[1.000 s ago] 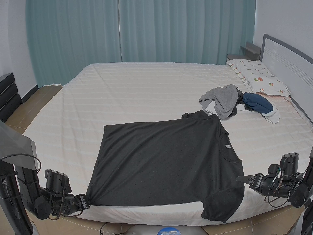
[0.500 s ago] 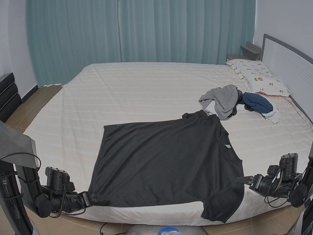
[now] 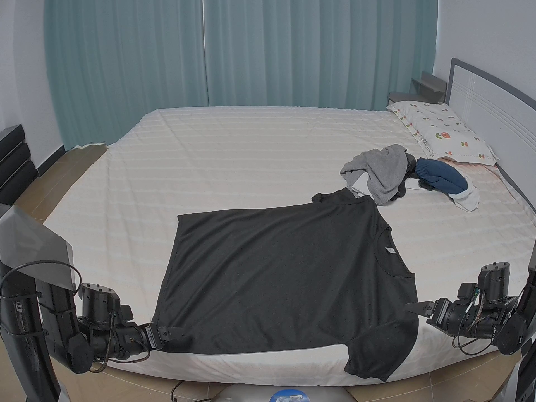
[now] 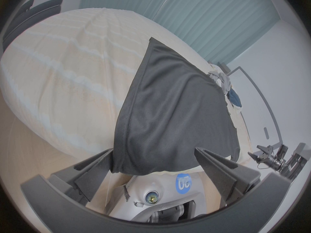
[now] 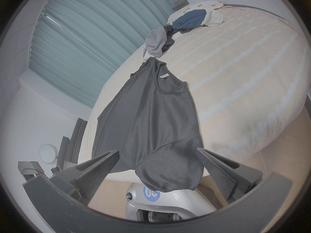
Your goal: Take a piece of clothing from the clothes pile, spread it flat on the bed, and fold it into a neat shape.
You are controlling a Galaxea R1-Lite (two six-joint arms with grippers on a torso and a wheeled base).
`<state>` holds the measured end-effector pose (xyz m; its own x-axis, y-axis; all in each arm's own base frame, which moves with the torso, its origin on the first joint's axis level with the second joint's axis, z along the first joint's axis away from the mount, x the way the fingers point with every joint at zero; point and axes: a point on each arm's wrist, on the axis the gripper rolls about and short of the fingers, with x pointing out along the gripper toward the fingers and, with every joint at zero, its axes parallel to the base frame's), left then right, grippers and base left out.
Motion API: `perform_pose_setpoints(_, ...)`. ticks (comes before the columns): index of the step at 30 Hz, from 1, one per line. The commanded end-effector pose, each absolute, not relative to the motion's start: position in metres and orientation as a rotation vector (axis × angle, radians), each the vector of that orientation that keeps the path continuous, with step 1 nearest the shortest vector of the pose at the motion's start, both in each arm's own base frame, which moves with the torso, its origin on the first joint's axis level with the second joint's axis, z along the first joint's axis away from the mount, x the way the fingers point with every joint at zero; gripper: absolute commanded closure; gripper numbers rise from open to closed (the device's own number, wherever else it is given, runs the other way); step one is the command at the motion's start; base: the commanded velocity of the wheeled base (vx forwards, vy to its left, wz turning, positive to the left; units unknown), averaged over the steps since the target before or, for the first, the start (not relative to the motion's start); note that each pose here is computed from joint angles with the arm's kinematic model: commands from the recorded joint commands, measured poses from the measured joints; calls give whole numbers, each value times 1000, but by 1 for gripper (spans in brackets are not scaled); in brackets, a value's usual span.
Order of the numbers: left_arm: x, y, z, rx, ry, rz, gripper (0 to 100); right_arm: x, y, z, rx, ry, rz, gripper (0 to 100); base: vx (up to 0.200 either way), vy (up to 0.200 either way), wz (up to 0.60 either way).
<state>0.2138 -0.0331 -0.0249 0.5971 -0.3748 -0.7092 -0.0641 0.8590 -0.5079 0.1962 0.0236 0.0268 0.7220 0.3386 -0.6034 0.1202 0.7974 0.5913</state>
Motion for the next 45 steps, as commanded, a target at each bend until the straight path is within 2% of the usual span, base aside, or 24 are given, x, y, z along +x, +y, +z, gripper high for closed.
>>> perform_pose_setpoints(1, 207, -32, -32, -521, 972, -171, 0, 193, 23, 25, 652, 784, 126, 0, 0, 0, 0)
perform_pose_setpoints(42, 213, -34, -40, -444, 966, -173, 0, 192, 27, 27, 645, 783, 145, 0, 0, 0, 0)
perform_pose_setpoints(43, 213, -34, -40, -444, 966, -173, 100, 192, 27, 27, 644, 784, 146, 0, 0, 0, 0)
perform_pose_setpoints(45, 213, -34, -40, -445, 965, -172, 100, 192, 27, 27, 645, 782, 145, 0, 0, 0, 0)
